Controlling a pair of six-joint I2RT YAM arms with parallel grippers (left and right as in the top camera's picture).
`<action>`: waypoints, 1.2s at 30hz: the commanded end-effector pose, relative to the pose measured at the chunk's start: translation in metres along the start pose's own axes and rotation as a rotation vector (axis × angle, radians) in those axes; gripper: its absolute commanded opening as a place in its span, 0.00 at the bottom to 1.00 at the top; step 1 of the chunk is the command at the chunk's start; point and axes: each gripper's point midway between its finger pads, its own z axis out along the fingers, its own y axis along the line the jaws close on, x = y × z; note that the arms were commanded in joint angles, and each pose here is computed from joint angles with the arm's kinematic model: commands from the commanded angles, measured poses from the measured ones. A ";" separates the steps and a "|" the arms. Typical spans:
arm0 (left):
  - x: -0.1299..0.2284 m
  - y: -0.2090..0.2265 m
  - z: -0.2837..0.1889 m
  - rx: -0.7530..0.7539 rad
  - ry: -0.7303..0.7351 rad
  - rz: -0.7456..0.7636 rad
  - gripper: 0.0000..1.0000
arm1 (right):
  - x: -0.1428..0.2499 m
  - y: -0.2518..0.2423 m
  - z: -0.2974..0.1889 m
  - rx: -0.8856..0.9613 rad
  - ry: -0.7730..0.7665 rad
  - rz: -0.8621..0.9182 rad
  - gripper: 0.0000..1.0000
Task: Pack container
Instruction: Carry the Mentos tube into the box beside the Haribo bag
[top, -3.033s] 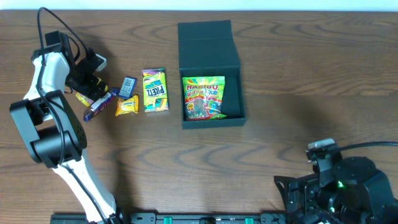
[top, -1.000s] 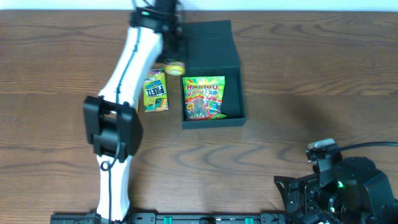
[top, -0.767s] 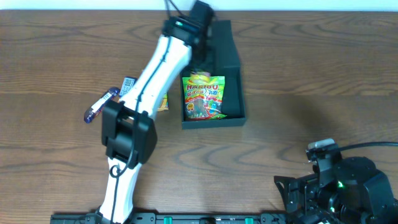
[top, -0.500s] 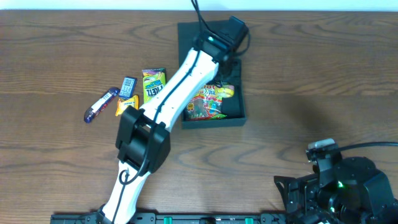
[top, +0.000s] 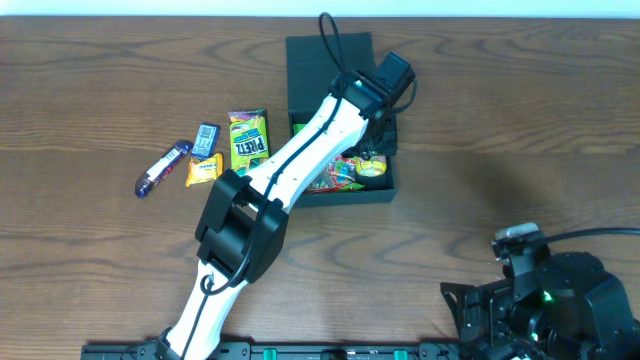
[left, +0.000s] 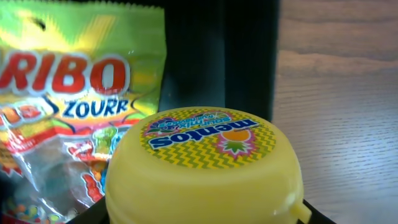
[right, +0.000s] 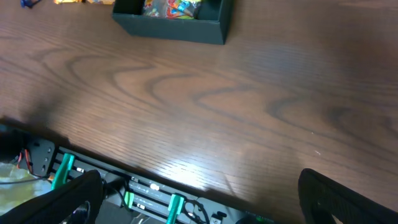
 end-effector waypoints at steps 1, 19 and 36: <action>0.010 0.000 0.009 -0.002 0.038 -0.055 0.06 | -0.003 0.000 -0.003 0.003 -0.014 -0.011 0.99; 0.019 -0.011 0.012 0.005 0.040 -0.030 0.70 | -0.003 0.000 -0.003 0.003 -0.014 -0.011 0.99; -0.003 0.011 0.002 -0.035 -0.012 0.029 0.72 | -0.003 0.000 -0.003 0.003 -0.014 -0.011 0.99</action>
